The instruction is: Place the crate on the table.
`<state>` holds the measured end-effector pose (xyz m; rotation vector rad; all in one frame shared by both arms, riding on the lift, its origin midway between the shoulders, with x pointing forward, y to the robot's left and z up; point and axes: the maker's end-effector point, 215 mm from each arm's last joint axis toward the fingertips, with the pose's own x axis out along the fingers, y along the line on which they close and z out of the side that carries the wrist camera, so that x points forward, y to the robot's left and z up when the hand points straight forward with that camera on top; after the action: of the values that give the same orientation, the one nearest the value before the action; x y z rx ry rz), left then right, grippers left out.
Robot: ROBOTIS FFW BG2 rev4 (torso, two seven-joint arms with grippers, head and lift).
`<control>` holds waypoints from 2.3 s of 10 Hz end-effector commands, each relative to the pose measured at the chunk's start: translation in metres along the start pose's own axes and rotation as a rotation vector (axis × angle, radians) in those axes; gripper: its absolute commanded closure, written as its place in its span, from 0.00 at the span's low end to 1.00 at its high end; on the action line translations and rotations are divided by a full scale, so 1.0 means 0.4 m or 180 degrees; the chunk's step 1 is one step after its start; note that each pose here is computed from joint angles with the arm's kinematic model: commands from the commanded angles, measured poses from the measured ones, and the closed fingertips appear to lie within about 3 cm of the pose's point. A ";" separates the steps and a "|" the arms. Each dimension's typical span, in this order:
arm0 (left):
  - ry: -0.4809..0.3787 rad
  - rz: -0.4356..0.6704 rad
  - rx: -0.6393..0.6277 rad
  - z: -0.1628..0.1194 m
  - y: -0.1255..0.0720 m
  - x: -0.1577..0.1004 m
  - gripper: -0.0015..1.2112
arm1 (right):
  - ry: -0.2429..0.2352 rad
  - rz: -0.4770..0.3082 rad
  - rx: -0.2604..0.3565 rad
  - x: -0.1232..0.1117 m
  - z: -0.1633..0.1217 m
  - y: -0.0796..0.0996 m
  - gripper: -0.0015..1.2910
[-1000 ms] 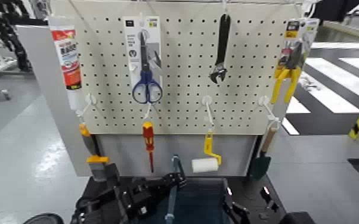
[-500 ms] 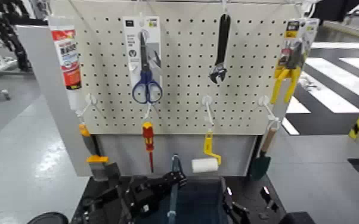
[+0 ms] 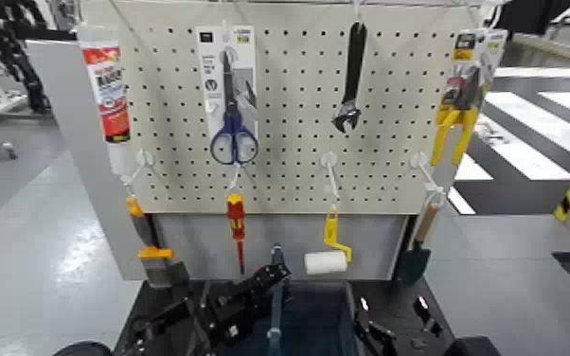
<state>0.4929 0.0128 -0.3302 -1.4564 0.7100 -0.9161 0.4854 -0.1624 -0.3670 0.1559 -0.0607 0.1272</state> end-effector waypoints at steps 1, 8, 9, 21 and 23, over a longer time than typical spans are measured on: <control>0.0020 -0.0043 0.0004 -0.016 -0.006 0.007 0.39 | 0.0000 -0.0002 -0.0001 0.000 -0.001 -0.002 0.11; -0.0528 0.0667 0.0818 0.063 0.026 -0.079 0.34 | 0.0007 -0.0024 0.0011 -0.002 -0.001 -0.007 0.11; -0.0624 0.0816 0.1082 0.085 0.033 -0.109 0.30 | 0.0011 -0.0027 0.0010 -0.002 -0.001 -0.008 0.11; -0.1897 0.2127 0.4338 0.250 -0.068 -0.416 0.07 | -0.0015 -0.0077 0.0016 -0.013 0.014 -0.021 0.11; -0.1880 0.2234 0.4599 0.234 -0.076 -0.438 0.08 | -0.0030 -0.0099 0.0025 -0.018 0.018 -0.026 0.11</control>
<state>0.4866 0.2119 -0.3207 -0.1026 -0.0174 -0.2140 0.4800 -0.1741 -0.3618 0.1639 -0.0668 0.0973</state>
